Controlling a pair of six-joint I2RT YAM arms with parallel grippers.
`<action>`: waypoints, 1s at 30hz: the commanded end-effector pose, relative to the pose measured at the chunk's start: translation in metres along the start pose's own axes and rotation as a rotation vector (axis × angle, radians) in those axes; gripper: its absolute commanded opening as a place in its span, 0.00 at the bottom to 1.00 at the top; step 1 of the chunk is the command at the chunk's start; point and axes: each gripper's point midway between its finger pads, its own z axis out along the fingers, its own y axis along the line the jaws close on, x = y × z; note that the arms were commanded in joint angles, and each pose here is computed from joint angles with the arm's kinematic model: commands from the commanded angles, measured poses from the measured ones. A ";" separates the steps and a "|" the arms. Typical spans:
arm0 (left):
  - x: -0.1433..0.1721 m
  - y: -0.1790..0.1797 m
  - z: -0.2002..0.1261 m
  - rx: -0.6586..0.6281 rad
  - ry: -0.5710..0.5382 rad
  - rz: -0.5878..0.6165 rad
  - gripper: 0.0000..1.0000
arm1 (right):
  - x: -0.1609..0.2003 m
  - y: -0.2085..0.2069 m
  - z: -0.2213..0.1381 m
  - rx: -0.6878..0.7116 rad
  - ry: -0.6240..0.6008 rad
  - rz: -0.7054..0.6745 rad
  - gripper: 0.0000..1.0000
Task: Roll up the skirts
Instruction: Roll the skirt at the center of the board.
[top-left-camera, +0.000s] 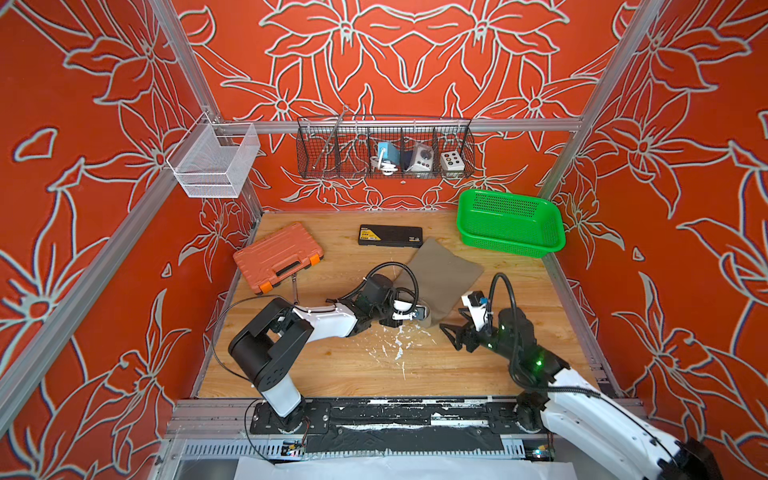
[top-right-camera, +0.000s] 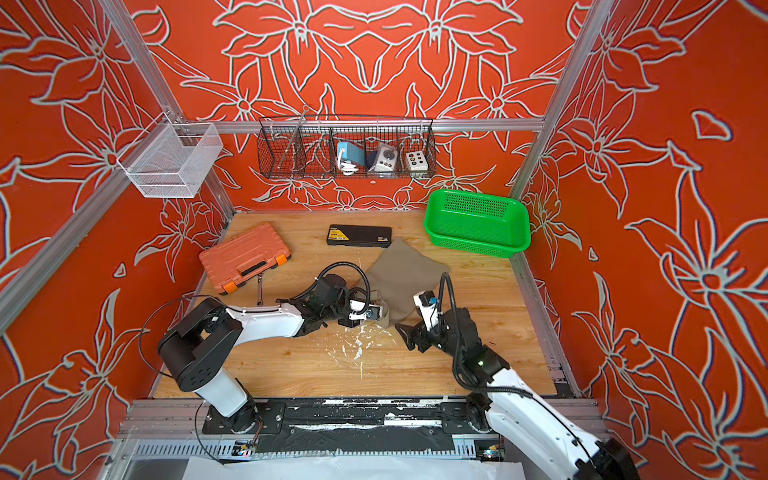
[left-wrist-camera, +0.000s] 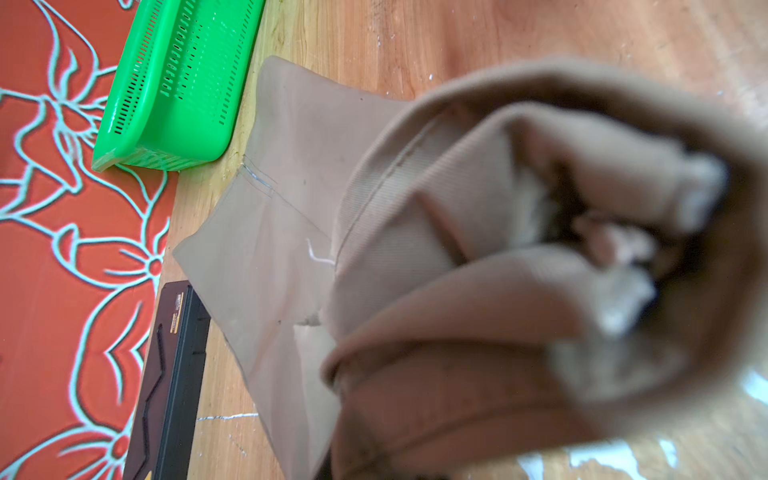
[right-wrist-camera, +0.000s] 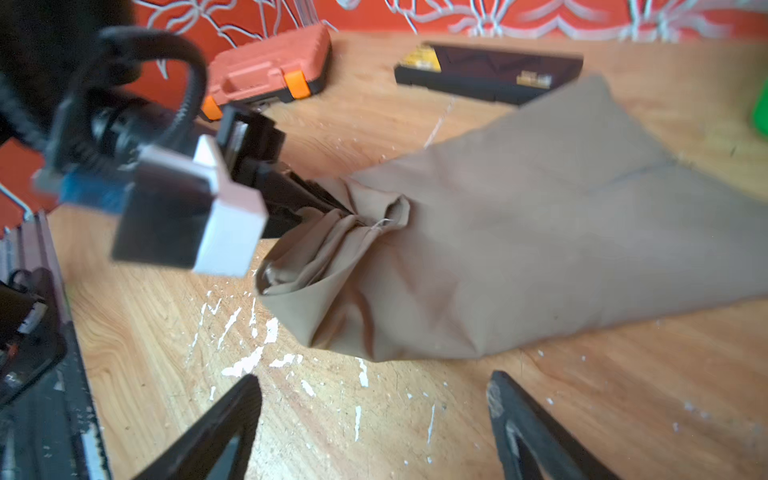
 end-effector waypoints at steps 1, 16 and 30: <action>-0.004 -0.009 -0.007 0.057 -0.014 -0.036 0.08 | -0.016 -0.006 -0.003 0.096 -0.105 -0.155 0.87; -0.026 -0.001 -0.011 0.064 -0.085 -0.017 0.08 | -0.023 0.035 0.033 0.035 -0.135 -0.529 0.87; -0.038 -0.006 -0.009 0.106 -0.099 -0.005 0.07 | -0.023 0.043 0.060 0.000 -0.146 -0.538 0.85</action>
